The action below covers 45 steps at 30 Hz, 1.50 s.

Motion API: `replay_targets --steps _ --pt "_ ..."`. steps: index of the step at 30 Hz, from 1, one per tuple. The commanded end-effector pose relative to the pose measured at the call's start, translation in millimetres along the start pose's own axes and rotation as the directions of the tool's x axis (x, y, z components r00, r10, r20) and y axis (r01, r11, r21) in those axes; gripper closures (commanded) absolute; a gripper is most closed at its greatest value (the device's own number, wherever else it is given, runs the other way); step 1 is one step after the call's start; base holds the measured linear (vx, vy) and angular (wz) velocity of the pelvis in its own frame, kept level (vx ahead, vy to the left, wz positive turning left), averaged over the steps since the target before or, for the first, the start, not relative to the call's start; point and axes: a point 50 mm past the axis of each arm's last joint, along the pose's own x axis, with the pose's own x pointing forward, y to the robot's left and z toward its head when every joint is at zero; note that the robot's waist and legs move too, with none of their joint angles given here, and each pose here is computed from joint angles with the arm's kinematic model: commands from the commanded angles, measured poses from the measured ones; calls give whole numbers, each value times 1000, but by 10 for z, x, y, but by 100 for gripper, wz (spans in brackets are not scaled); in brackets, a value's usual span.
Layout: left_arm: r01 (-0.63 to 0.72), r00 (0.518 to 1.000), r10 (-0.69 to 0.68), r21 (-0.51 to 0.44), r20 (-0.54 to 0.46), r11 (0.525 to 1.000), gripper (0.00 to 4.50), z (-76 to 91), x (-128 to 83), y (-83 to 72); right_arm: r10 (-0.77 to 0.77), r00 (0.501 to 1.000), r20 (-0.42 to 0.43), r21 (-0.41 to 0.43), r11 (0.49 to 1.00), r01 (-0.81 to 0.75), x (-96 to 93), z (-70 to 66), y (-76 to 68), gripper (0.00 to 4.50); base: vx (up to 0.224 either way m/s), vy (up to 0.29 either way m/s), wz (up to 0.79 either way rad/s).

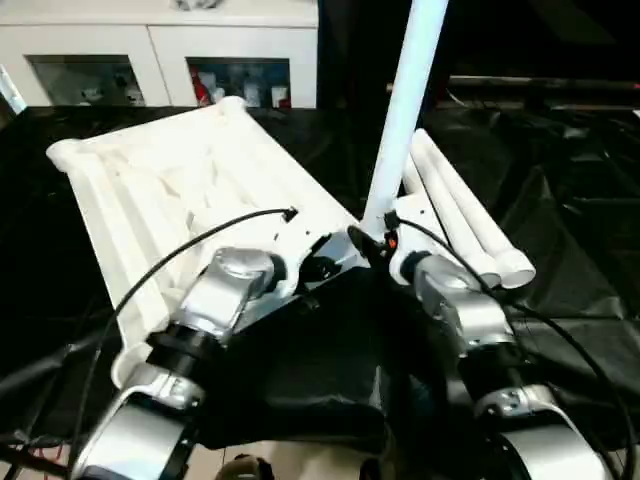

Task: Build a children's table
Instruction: Rotate leg to tighten

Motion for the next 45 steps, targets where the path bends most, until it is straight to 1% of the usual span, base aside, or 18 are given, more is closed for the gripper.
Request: replay_targets --steps 1,3,9,11,12,14,15,18,22,23,30,33,35,39,40,43,44,45 --pt "65 989 -75 85 124 994 450 368 90 -171 191 980 -52 34 981 -189 96 -112 436 85 0 0 0" --pt "84 988 -96 98 123 992 450 343 75 -181 180 982 -51 -6 984 -180 88 -97 393 58 0 0 0" --pt "151 980 -167 138 107 979 450 229 -48 -161 328 943 -53 -129 934 -332 -80 -15 235 58 0 0 0" --pt "179 977 -194 150 94 972 450 174 -101 -148 408 908 -91 -187 889 -418 -183 -23 176 58 0 0 0" --pt "202 973 -216 157 79 967 450 122 -152 -131 470 873 -130 -222 844 -488 -280 -33 121 58 0 0 0" --pt "234 966 -250 185 64 954 450 71 -215 -118 516 840 -166 -248 803 -542 -381 -35 53 58 0 0 0" --pt "234 966 -250 185 64 954 450 71 -215 -118 516 840 -166 -248 803 -542 -381 -35 53 58 0 0 0" --pt "296 952 -306 193 24 936 450 -22 -348 -83 581 782 -224 -247 743 -623 -538 -18 -55 58 0 0 0" --pt "355 932 -364 204 3 912 450 -45 -455 -77 599 760 -253 -247 719 -650 -606 -7 -116 58 0 0 0" --pt "363 929 -371 210 -3 908 450 -50 -476 -72 603 756 -255 -246 716 -654 -614 -2 -124 74 0 0 0" --pt "412 909 -417 220 -28 884 450 -88 -541 -73 634 731 -251 -221 698 -681 -630 11 -87 132 0 0 0" --pt "415 907 -420 219 -29 883 450 -90 -544 -75 649 717 -255 -208 687 -696 -639 -4 -54 141 0 0 0" --pt "415 908 -419 220 -30 883 450 -89 -542 -75 651 715 -255 -206 686 -698 -639 -11 -44 165 0 0 0" --pt "404 913 -407 216 -30 889 450 -85 -516 -74 638 731 -242 -178 711 -680 -617 -52 -12 175 0 0 0" --pt "375 925 -379 208 -22 904 450 -68 -469 -70 585 778 -231 -164 764 -624 -554 -98 1 175 0 0 0" --pt "337 939 -342 197 -8 921 450 -37 -412 -62 517 829 -215 -151 821 -551 -479 -137 7 175 0 0 0" --pt "267 961 -274 170 22 949 450 30 -313 -45 423 887 -184 -120 886 -448 -376 -178 23 175 0 0 0" --pt "231 970 -239 154 34 961 450 63 -264 -37 376 910 -174 -103 912 -397 -328 -199 34 175 0 0 0"
